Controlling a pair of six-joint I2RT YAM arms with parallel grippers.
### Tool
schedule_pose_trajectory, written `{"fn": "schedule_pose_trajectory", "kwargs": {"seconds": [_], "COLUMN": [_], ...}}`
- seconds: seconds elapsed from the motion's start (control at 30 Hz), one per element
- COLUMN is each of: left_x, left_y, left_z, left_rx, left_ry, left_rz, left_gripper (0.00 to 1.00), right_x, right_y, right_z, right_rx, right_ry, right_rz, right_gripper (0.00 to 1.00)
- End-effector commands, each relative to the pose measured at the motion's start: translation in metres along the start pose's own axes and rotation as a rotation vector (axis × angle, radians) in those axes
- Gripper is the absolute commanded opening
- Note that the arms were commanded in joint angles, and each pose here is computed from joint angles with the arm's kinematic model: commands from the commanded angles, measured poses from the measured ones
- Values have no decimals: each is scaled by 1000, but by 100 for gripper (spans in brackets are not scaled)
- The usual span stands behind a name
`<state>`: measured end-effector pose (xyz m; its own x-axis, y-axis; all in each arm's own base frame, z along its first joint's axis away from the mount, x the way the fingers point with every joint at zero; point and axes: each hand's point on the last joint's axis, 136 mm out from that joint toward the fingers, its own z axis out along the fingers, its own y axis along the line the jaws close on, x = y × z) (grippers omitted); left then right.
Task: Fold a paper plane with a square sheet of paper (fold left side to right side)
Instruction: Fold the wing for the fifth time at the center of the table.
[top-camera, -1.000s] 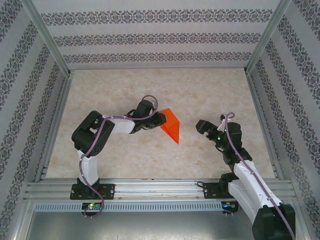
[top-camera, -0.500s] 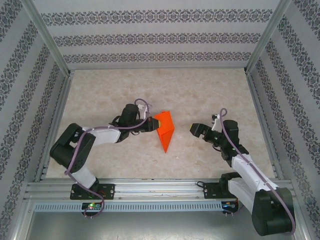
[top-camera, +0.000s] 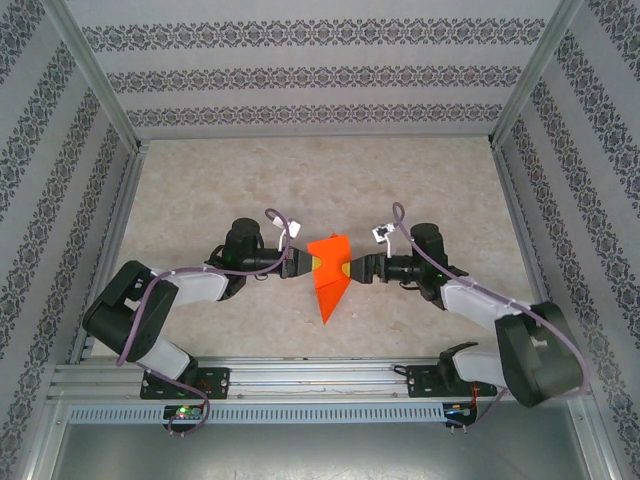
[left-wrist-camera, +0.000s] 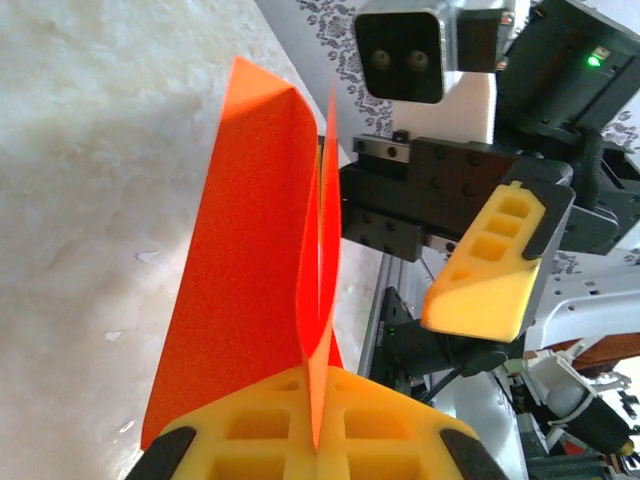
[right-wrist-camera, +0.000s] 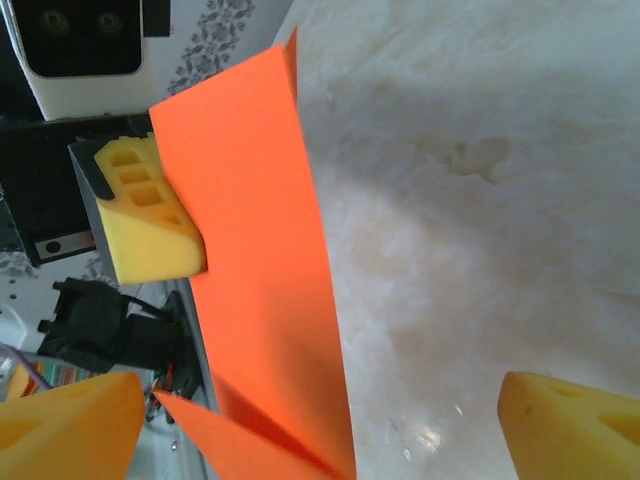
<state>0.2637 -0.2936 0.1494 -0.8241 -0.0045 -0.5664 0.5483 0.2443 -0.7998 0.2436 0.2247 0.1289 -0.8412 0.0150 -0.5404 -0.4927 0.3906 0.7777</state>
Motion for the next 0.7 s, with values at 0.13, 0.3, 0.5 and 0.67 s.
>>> {"fn": "schedule_pose_trajectory", "kwargs": {"seconds": [0.13,0.3,0.5,0.67], "left_x": [5,10,12,14], "left_y": [9,17,20,25], "left_z": [-1,-2,-2,-3], "left_rx": [-5,-55,-65,-93], "left_ry": [12,35,43,41], "left_rz": [1,0,-12,-13], "left_gripper": [0,0,0,7], "right_x": [-16,-23,-31,-33], "right_y": [20,20,15,4], "right_z": [9,10,13,18], "right_rx": [-111,-102,-83,-43], "right_ry": [23,19,17,25], "right_rz": [-82,-87,-88,-67], "right_gripper": [64,48,33,11]}}
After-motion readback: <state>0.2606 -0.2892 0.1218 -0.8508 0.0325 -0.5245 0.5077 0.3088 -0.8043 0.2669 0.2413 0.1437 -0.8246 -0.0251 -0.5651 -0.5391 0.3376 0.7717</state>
